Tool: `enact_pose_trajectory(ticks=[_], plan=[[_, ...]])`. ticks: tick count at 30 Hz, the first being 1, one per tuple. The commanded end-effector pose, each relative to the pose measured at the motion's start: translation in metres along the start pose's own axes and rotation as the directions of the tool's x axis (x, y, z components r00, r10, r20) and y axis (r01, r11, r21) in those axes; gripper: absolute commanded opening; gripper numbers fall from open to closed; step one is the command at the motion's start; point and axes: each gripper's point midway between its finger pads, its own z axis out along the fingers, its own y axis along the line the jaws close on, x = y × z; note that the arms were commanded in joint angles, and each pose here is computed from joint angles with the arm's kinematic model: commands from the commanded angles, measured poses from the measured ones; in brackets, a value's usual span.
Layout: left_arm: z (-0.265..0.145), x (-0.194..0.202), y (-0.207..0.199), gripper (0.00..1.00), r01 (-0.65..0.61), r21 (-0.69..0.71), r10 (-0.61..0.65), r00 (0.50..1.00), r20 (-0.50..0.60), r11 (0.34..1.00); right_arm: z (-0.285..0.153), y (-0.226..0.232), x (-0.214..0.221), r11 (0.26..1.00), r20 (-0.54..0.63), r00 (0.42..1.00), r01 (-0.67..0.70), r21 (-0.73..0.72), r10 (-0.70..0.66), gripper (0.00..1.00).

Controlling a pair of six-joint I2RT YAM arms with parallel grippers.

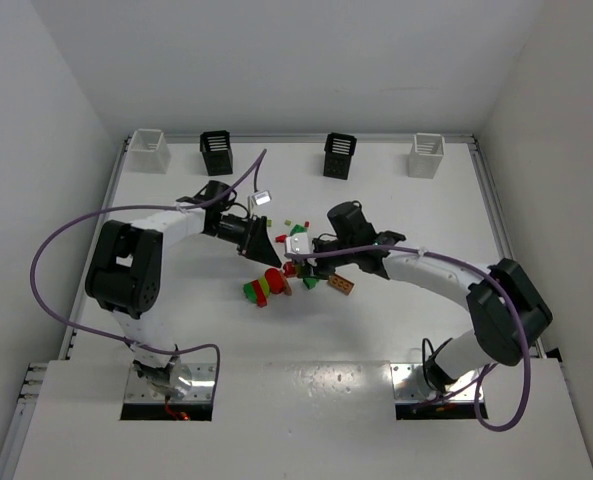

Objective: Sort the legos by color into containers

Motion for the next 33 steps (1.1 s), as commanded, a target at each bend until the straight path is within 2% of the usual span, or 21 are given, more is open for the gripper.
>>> enact_pose_trajectory(ticks=[1, 6, 9, 12, 17, 19, 24, 30, 33], plan=[[0.000, -0.015, -0.026, 0.90, -0.075, 0.063, 0.074, 0.997, 0.020, 0.995, 0.006, -0.012, -0.024, 0.999, 0.054, 0.997, 0.049, 0.018, -0.050, 0.00], [0.007, -0.010, -0.022, 0.90, -0.051, 0.055, 0.052, 0.999, -0.006, 0.997, 0.008, -0.017, -0.035, 0.997, 0.068, 0.996, 0.062, 0.044, -0.065, 0.00], [0.010, -0.011, -0.025, 0.84, -0.053, 0.079, 0.054, 0.998, -0.010, 0.995, 0.011, -0.019, -0.033, 0.996, 0.053, 0.996, 0.067, 0.056, -0.070, 0.00], [0.014, -0.011, -0.028, 0.74, -0.056, 0.095, 0.058, 0.998, -0.017, 0.994, 0.012, -0.025, -0.033, 0.993, 0.038, 0.996, 0.081, 0.089, -0.084, 0.00], [0.017, -0.009, -0.032, 0.45, -0.049, 0.123, 0.053, 0.998, -0.025, 0.991, 0.011, -0.031, -0.025, 0.987, 0.005, 0.996, 0.085, 0.135, -0.087, 0.00], [0.018, -0.008, -0.031, 0.37, -0.038, 0.134, 0.042, 0.999, -0.027, 0.990, 0.008, -0.035, -0.023, 0.982, -0.002, 0.996, 0.086, 0.169, -0.087, 0.00], [0.017, -0.014, -0.022, 0.29, -0.053, 0.120, 0.056, 0.998, -0.018, 0.991, -0.010, -0.039, -0.006, 0.964, -0.047, 0.998, 0.054, 0.259, -0.043, 0.00], [0.013, -0.025, 0.021, 0.29, -0.045, -0.031, 0.044, 0.999, -0.024, 0.999, -0.030, -0.023, 0.032, 0.958, -0.138, 0.990, 0.002, 0.287, 0.039, 0.00], [0.016, -0.035, 0.042, 0.30, -0.051, -0.096, 0.048, 0.998, -0.033, 0.994, -0.035, -0.013, 0.047, 0.952, -0.156, 0.977, -0.093, 0.291, 0.143, 0.00]])
